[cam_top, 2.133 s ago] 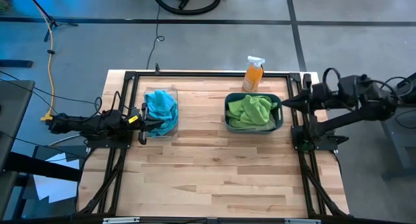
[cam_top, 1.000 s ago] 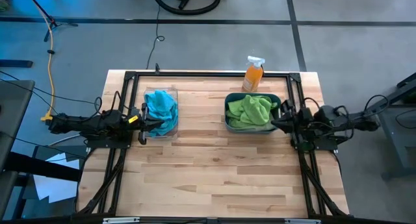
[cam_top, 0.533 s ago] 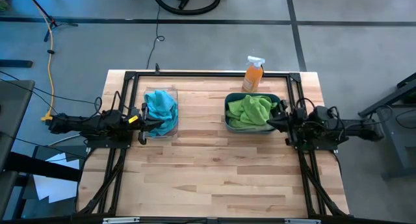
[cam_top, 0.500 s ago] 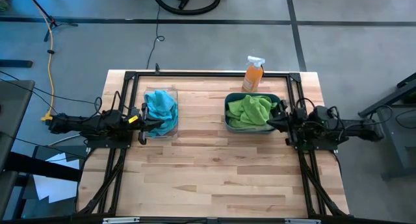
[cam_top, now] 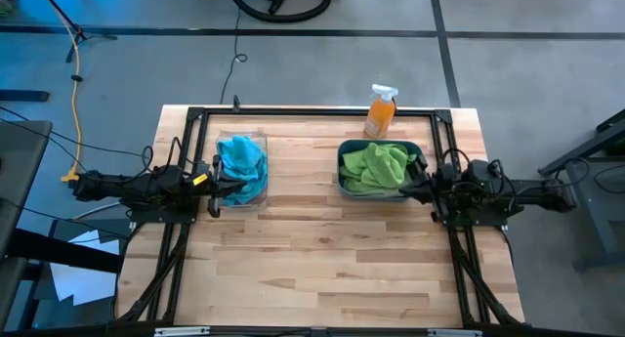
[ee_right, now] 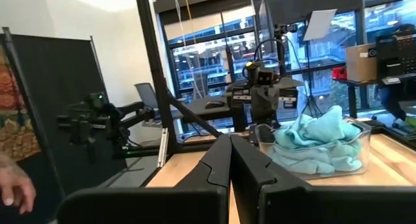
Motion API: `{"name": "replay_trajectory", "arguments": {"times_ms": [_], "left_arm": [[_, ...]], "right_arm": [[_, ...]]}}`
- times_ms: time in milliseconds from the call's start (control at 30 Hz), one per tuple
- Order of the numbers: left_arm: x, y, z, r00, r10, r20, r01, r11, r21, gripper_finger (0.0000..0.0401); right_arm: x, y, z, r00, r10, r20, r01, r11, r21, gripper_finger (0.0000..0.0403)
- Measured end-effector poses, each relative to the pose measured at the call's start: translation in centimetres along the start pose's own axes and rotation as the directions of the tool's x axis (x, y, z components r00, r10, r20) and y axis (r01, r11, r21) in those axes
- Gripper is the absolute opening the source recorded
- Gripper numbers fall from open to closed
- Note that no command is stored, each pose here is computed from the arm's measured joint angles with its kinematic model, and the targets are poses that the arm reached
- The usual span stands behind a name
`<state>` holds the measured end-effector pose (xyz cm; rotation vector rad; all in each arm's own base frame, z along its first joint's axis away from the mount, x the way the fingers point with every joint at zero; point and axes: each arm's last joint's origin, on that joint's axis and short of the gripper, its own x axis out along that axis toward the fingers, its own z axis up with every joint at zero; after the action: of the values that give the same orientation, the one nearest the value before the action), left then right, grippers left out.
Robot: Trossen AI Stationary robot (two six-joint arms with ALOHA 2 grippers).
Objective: Sort microfiber towel by color & place in baskets
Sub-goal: Return to Home Position
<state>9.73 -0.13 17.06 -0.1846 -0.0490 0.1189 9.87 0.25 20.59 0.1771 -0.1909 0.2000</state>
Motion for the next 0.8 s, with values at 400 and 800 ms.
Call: {"name": "replay_trajectory", "arguments": {"times_ms": [400, 800], "left_arm": [[0.0, 0.0, 0.0, 1.0, 0.0, 0.0, 0.0, 1.0, 0.0, 0.0], [0.0, 0.0, 0.0, 1.0, 0.0, 0.0, 0.0, 1.0, 0.0, 0.0]], "right_arm": [[0.1, 0.3, -0.4, 0.999, -0.007, -0.031, 0.006, 0.999, -0.033, 0.0], [0.0, -0.2, -2.2, 0.998, -0.057, -0.022, 0.055, 0.995, -0.08, 0.0]]}}
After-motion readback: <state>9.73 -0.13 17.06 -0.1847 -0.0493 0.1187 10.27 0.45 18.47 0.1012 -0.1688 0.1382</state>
